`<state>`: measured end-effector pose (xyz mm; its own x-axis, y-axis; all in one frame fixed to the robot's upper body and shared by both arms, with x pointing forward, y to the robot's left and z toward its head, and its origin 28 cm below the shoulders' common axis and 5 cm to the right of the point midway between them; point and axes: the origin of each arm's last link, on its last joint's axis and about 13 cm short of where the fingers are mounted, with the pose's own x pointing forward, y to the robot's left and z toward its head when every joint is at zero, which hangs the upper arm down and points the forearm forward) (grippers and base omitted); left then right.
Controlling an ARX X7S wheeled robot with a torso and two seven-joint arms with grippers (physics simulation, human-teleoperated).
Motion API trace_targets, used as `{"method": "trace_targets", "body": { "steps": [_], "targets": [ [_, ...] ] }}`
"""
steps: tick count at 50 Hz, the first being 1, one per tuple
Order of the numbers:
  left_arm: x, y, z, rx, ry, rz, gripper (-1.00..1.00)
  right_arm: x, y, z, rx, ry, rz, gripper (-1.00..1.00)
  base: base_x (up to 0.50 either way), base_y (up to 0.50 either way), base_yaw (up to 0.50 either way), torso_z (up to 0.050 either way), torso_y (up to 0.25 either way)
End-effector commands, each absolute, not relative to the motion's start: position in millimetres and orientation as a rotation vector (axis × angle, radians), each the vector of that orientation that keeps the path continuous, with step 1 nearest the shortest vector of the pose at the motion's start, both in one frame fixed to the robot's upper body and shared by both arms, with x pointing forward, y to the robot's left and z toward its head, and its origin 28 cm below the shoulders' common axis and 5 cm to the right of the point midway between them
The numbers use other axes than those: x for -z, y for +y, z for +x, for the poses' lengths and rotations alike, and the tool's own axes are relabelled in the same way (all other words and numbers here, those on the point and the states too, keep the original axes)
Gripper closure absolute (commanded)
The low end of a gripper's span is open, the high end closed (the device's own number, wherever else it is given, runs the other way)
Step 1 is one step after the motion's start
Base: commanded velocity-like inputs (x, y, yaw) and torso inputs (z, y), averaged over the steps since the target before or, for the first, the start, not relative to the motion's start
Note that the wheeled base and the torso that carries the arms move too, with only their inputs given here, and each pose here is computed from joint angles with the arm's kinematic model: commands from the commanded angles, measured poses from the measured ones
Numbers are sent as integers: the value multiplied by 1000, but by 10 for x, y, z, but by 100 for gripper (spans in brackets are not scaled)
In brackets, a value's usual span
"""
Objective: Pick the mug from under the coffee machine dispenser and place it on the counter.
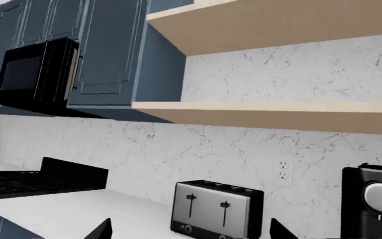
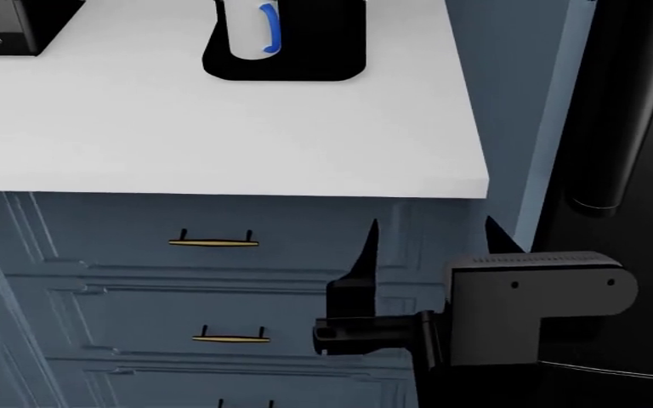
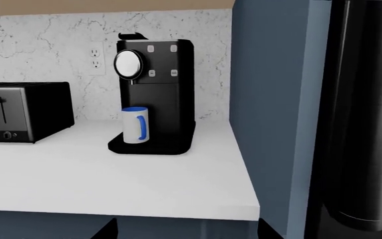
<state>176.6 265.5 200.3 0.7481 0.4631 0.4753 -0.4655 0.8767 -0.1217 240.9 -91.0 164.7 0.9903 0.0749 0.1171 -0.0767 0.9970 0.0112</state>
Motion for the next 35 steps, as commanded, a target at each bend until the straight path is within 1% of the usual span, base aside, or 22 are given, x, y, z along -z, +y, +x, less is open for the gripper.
{"method": "trace_targets", "body": {
  "steps": [1,5,13,27,35],
  "targets": [
    [-2014,2842,1456,-851,-655,45,-100,-1647,-888,2491,-99,-111,27,-100,160,500,0,0,0],
    [-2023,2834,1475,-839,-648,52,-100,-1671,-892,2484,-126,-110,43,-100,215,496,0,0,0],
    [-2031,2822,1488,-809,-649,66,-100,-1704,-900,2485,-149,-116,65,-100,427,308,0,0,0],
    [-2036,2807,1490,-782,-653,80,-100,-1721,-935,2458,-143,-92,101,-100,500,13,0,0,0],
    [-2033,2806,1487,-778,-653,82,-100,-1716,-941,2464,-131,-89,97,-100,500,235,0,0,0]
  ]
}}
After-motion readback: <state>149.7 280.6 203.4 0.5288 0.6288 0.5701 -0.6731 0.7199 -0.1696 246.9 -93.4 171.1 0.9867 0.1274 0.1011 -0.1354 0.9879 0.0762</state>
